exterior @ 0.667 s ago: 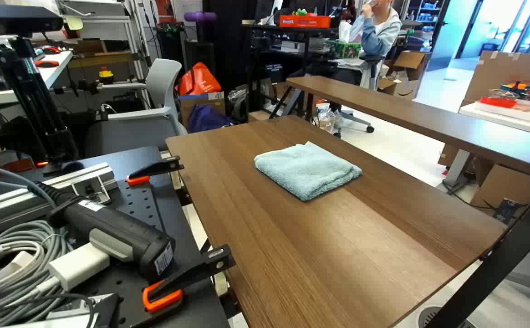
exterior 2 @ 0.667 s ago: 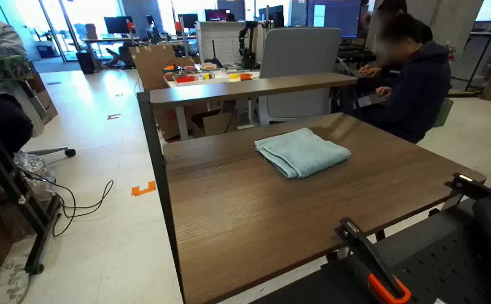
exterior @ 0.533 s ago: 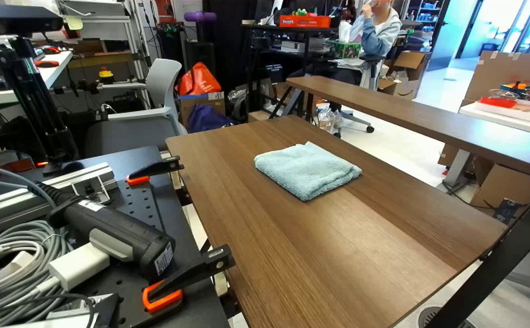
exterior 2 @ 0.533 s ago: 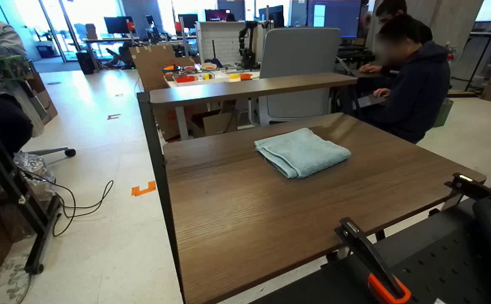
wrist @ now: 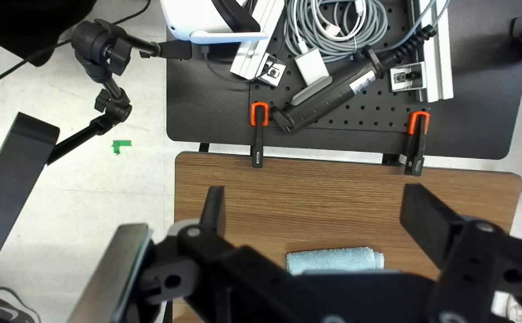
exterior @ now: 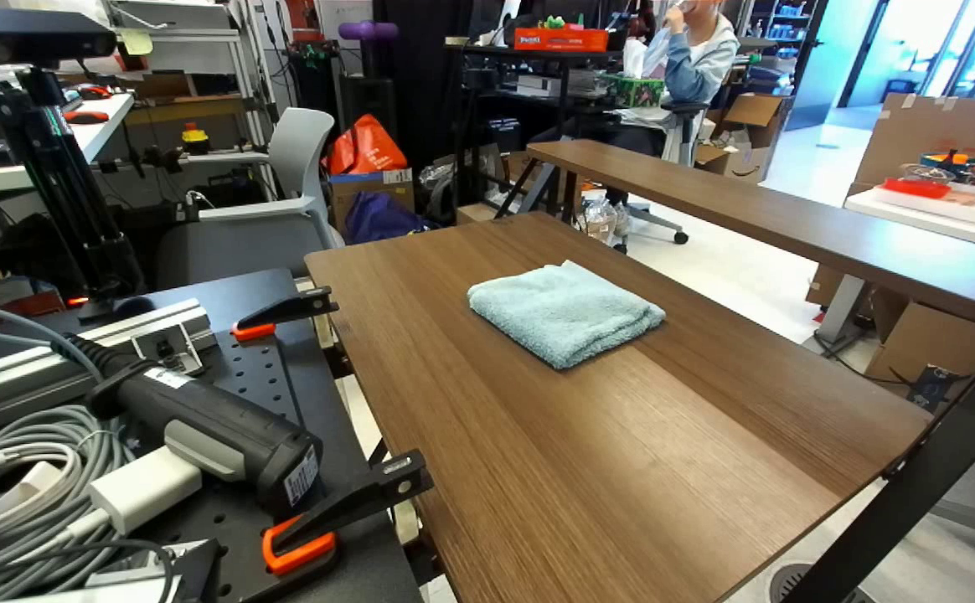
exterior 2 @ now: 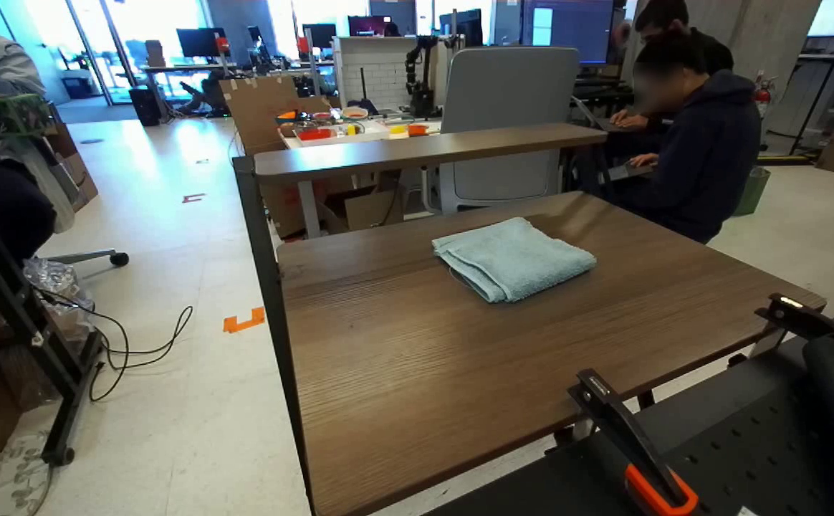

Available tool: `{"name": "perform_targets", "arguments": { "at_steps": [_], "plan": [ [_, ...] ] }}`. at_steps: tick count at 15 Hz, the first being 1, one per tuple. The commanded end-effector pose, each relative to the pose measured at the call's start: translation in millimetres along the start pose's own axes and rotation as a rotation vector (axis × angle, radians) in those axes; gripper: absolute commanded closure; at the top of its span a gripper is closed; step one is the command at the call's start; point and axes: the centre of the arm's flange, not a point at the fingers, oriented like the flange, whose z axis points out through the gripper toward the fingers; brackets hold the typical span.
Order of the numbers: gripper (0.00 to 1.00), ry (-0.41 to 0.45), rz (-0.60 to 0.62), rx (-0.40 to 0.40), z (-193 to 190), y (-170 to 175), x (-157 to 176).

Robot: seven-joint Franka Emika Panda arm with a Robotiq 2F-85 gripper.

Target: Wipe the table with the cloth

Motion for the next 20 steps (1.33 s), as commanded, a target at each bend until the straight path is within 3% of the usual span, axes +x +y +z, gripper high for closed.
{"name": "perform_targets", "arguments": {
  "at_steps": [1, 4, 7, 9, 16, 19, 20],
  "plan": [
    [0.0, 0.0, 0.0, 0.0, 0.0, 0.0, 0.0],
    [0.0, 0.008, 0.008, 0.003, -0.7, -0.5, 3.7],
    [0.0, -0.022, 0.05, 0.015, 0.2, -9.7, 36.4],
    [0.0, -0.04, 0.1, 0.047, 11.1, -17.7, 76.5],
    [0.0, 0.06, 0.338, 0.203, 85.0, -27.6, 199.1],
    [0.0, 0.016, 0.403, 0.176, 120.4, -19.6, 238.3],
    [0.0, -0.032, 0.403, 0.146, 135.8, 29.4, 244.6]
  ]
}}
